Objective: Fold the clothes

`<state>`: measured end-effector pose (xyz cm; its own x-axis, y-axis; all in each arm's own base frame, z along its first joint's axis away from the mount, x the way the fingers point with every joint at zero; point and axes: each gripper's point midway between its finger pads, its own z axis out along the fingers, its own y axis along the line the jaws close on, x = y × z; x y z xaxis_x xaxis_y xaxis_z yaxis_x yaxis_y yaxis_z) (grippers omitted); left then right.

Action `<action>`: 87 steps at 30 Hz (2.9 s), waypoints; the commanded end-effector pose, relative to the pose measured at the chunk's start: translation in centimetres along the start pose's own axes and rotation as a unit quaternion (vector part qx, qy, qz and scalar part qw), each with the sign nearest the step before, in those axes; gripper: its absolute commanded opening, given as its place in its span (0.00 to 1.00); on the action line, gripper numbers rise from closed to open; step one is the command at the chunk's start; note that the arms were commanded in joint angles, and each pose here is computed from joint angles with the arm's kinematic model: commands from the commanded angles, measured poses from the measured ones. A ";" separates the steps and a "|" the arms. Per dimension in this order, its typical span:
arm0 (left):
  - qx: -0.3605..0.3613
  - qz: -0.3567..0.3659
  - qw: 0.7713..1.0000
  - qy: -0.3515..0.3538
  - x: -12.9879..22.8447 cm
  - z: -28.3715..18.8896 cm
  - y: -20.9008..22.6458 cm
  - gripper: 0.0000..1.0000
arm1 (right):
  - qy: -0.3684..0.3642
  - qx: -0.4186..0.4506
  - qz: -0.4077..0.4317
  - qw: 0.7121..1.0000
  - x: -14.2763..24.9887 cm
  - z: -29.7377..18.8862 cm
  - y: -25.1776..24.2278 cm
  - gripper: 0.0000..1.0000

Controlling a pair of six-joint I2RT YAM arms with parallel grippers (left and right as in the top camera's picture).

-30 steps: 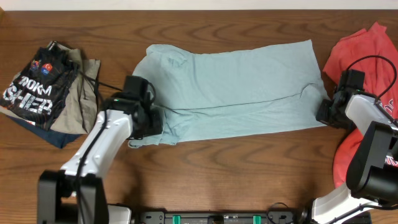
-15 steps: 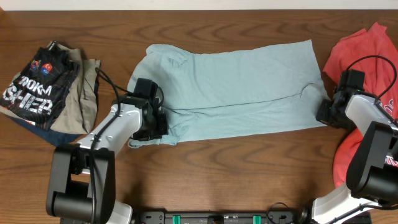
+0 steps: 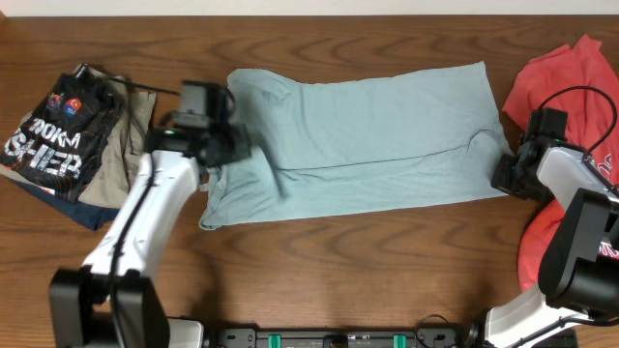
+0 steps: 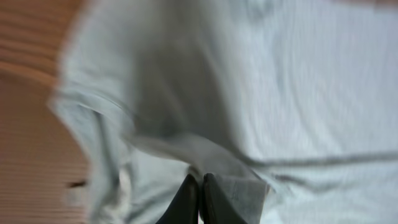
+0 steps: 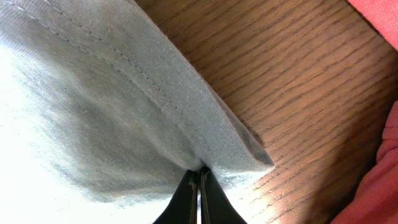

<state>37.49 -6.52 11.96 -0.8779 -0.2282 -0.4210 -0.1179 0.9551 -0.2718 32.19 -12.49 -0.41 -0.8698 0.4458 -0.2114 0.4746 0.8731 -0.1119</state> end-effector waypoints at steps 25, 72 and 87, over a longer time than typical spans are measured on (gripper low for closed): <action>-0.162 -0.074 0.967 0.181 13.1 1.8 9.3 0.36 | 0.039 -0.012 -0.001 0.999 2.3 1.3 0.5 0.06; -0.229 -0.057 0.959 0.157 13.7 2.2 12.2 0.48 | 0.078 -0.013 -0.005 0.997 4.2 1.0 0.4 0.01; -0.239 -0.077 0.956 0.154 14.3 2.5 12.7 0.06 | 0.095 -0.010 -0.007 0.995 5.0 0.9 0.2 0.01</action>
<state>25.64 1.24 0.95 -0.9189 -0.3691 -0.1392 -0.3841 0.9176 0.1024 30.43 -11.54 -0.53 -0.8820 0.4532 -0.1289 0.4666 0.8783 -0.1048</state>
